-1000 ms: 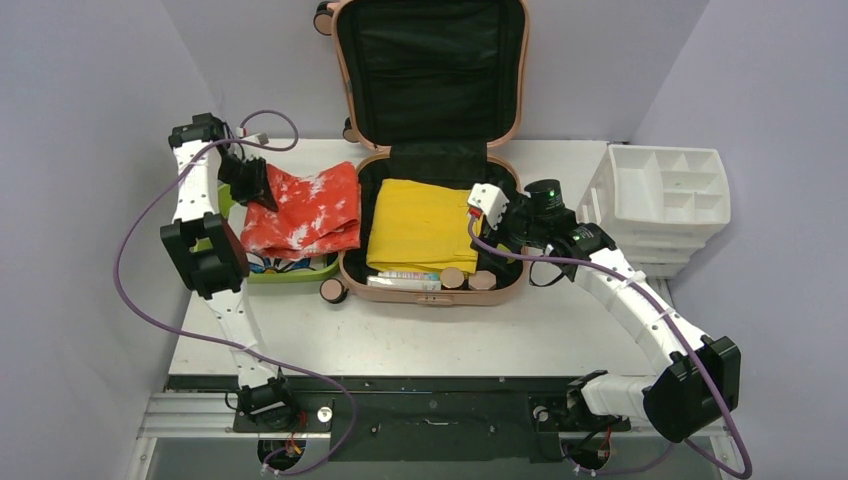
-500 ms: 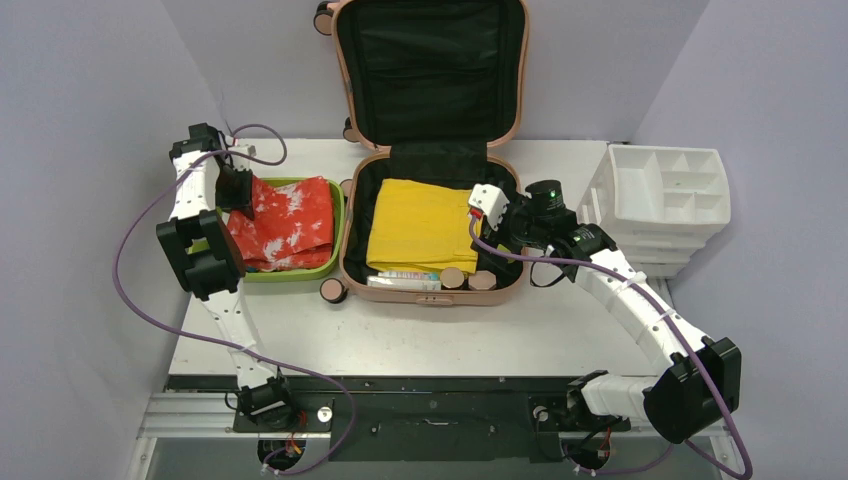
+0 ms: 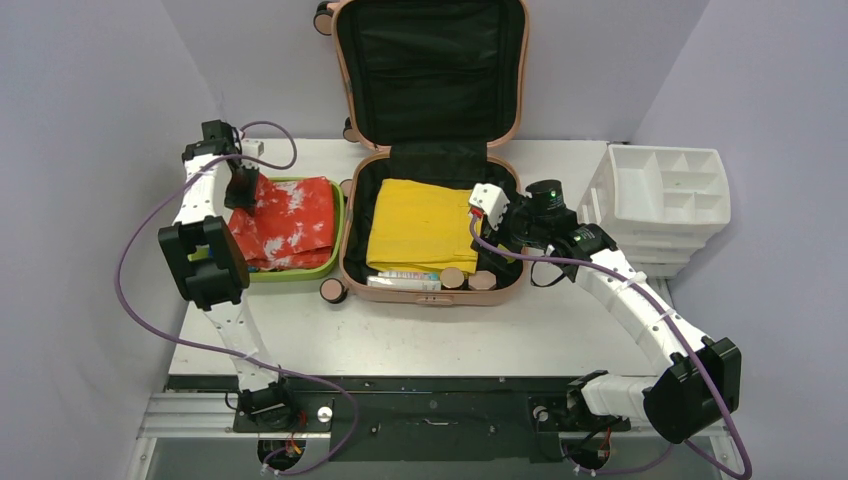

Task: Open, take out, and arrange the luggage
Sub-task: Place the clothes in the bin.

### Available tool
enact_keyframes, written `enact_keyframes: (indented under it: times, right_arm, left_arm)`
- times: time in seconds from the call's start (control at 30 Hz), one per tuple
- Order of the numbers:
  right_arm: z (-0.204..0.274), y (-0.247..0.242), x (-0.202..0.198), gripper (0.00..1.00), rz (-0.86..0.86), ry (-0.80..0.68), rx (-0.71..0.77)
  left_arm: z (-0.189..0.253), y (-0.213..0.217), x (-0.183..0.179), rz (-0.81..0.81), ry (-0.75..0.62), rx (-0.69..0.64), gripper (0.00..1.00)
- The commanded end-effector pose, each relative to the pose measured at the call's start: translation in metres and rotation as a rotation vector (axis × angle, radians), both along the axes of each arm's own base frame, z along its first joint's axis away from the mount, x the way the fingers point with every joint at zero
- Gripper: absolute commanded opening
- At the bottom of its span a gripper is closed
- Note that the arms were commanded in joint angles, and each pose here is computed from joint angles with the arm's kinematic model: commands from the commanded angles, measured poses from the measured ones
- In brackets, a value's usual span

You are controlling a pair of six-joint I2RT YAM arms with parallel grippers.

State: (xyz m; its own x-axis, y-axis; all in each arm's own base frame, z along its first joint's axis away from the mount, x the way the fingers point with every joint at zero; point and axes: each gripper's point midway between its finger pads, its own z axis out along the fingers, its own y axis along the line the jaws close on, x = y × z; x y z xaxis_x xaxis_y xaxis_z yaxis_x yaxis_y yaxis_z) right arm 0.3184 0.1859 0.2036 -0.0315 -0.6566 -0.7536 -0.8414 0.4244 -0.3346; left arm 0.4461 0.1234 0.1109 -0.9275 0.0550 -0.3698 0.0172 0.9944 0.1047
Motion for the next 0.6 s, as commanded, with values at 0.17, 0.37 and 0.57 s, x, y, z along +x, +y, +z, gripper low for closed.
enact_keyframes:
  times: [0.17,0.37,0.57]
  right_arm:
    - [0.02,0.005,-0.001,0.9,0.022,-0.053,0.055]
    - [0.018,0.006,-0.001,0.9,0.026,-0.045,0.056]
    - [0.018,0.006,-0.001,0.9,0.027,-0.044,0.057]
  left_arm:
    - [0.047,0.045,0.019,0.111,-0.154,0.237,0.27]
    - [0.066,0.049,0.019,0.163,-0.219,0.257,0.97]
    - [0.113,0.038,0.018,0.186,-0.384,0.235,0.96]
